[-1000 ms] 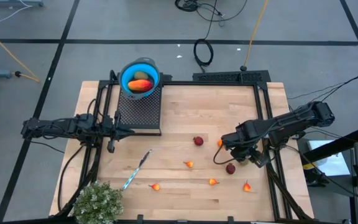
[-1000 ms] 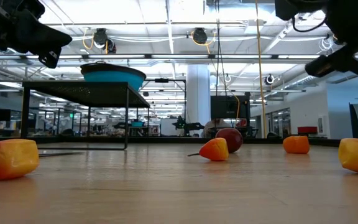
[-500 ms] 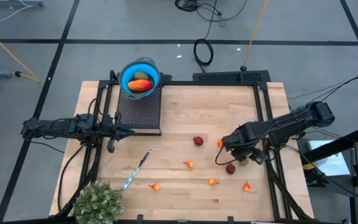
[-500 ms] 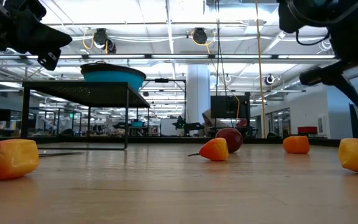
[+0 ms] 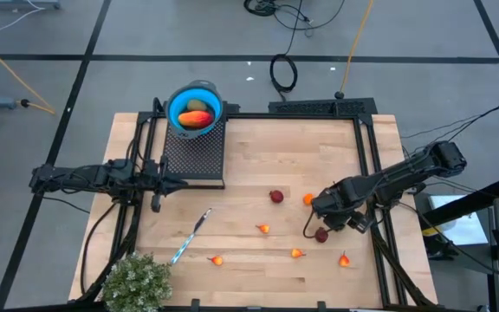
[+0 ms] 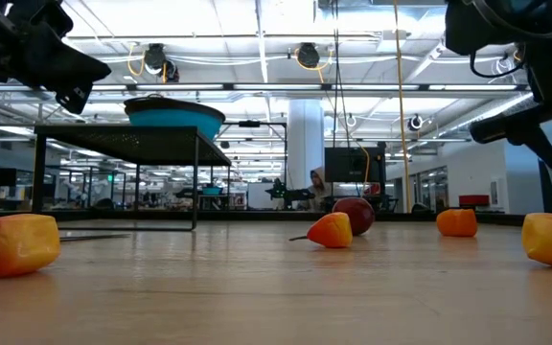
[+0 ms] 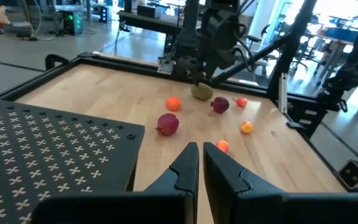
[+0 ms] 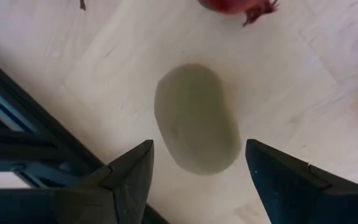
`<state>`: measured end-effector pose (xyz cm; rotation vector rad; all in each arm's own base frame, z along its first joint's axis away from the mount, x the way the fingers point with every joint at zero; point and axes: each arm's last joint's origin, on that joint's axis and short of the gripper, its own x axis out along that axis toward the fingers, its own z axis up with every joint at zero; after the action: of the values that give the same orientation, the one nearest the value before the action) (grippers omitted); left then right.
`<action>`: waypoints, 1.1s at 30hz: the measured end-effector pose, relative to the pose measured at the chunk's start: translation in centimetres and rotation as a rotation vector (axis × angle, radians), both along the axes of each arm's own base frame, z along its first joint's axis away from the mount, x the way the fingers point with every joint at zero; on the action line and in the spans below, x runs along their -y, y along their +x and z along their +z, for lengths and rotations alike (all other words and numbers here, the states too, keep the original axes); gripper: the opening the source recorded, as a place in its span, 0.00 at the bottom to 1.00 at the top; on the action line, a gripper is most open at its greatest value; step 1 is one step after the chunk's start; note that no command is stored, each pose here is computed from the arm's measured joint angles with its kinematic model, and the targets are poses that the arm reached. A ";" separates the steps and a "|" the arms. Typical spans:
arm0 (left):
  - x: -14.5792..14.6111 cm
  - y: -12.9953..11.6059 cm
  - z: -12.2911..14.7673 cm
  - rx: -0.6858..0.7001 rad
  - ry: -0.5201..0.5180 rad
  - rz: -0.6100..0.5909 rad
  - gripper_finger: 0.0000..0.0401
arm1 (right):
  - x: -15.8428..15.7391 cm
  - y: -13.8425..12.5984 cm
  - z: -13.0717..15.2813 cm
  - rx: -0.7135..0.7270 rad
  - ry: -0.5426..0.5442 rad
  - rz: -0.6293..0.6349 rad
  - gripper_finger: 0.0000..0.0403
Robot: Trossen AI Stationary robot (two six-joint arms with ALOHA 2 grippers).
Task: Pick & Place Fruit
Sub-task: Put the brown kiwi into the blue strainer bowl on the shelf
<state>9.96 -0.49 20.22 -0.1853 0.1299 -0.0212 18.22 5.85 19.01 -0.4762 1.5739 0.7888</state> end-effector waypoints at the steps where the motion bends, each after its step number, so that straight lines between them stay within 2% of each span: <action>1: 0.0 0.0 0.0 0.000 0.001 0.008 0.05 | -0.1 0.0 -0.1 0.004 0.002 0.000 0.62; 10: -0.1 0.0 0.0 0.001 0.003 0.031 0.05 | -0.4 -0.9 -1.6 -0.020 -0.008 0.016 0.62; 24: -0.1 0.0 0.0 0.000 -0.019 0.034 0.05 | -0.6 -0.3 -2.9 0.099 0.034 0.014 0.62; 33: -0.1 0.0 0.0 0.001 -0.023 0.035 0.05 | -0.6 -0.3 -3.1 0.105 0.036 0.014 0.56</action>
<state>9.96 -0.40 20.23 -0.2105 0.1260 0.0118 17.95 6.45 15.93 -0.4951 1.4580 0.7891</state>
